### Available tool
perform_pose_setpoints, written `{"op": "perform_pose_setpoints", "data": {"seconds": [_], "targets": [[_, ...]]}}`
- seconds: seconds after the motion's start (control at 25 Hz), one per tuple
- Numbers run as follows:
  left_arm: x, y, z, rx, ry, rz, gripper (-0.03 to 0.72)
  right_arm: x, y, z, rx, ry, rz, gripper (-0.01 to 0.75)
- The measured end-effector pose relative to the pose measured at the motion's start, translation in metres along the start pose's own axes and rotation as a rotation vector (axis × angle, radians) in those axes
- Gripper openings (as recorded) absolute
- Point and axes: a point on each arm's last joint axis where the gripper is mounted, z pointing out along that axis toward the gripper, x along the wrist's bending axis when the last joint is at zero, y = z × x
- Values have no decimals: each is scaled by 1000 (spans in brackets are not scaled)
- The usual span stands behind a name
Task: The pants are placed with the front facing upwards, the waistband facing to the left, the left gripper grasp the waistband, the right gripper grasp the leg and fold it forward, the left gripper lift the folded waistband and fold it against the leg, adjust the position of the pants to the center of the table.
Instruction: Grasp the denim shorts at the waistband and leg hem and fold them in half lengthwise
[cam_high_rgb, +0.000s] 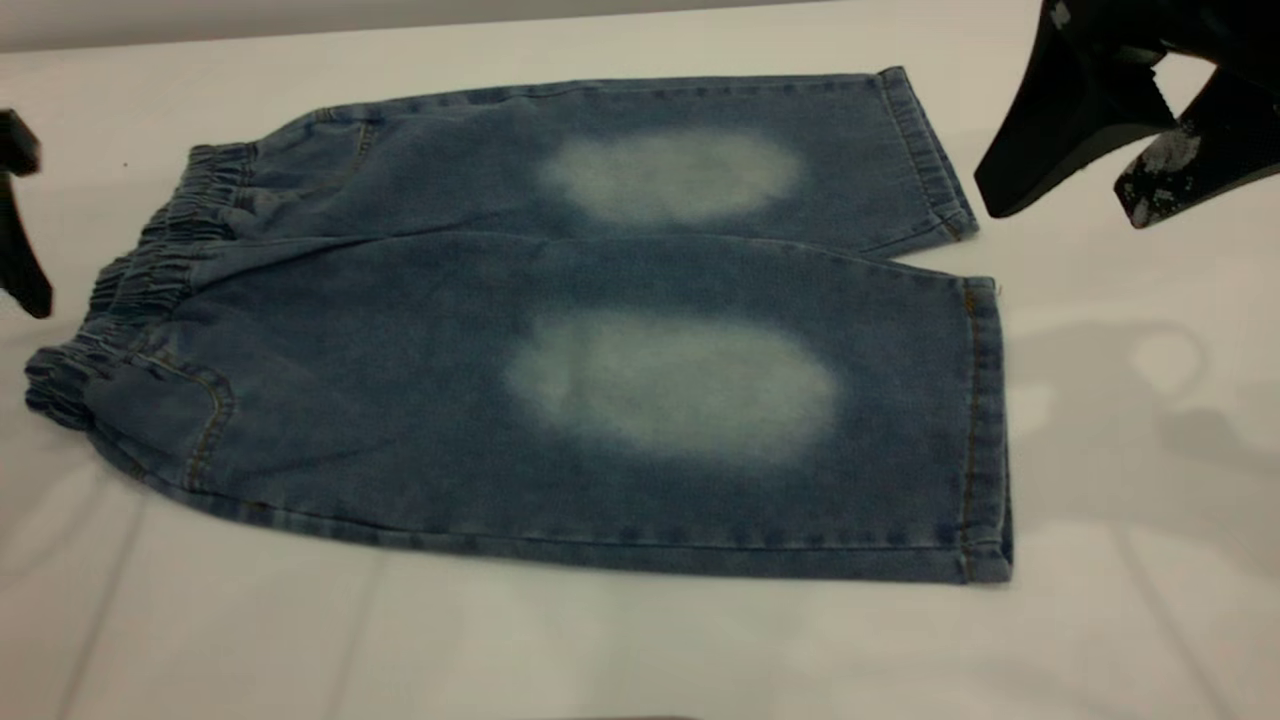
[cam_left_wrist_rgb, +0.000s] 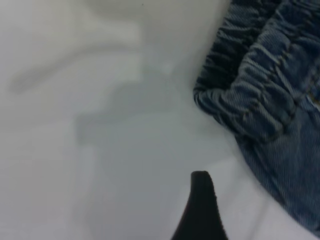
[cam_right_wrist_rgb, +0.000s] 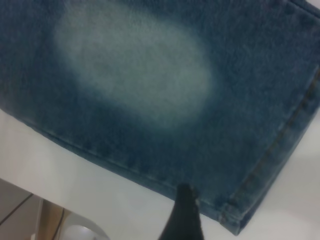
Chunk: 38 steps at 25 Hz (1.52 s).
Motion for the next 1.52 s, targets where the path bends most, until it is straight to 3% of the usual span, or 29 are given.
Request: {"op": "perform_pose_setpoints", "data": {"seconds": [0.44, 0.84, 1.0, 1.2, 1.24, 1.52], "targets": [[-1, 8, 47, 79, 29, -80, 517, -1, 1, 0, -15, -7, 1, 549], [0, 6, 78, 65, 17, -115, 499, 0, 1, 0, -9, -4, 2, 549], [-1, 7, 80, 64, 14, -111, 403, 0, 0, 0, 5, 3, 4, 549], [-1, 8, 80, 62, 9, -113, 129, 2, -6, 3, 76, 27, 28, 549], [-1, 8, 80, 63, 9, -106, 104, 0, -10, 5, 99, 27, 40, 549], [-10, 11, 49, 49, -14, 41, 93, -21, -53, 50, 270, 13, 176, 549]]}}
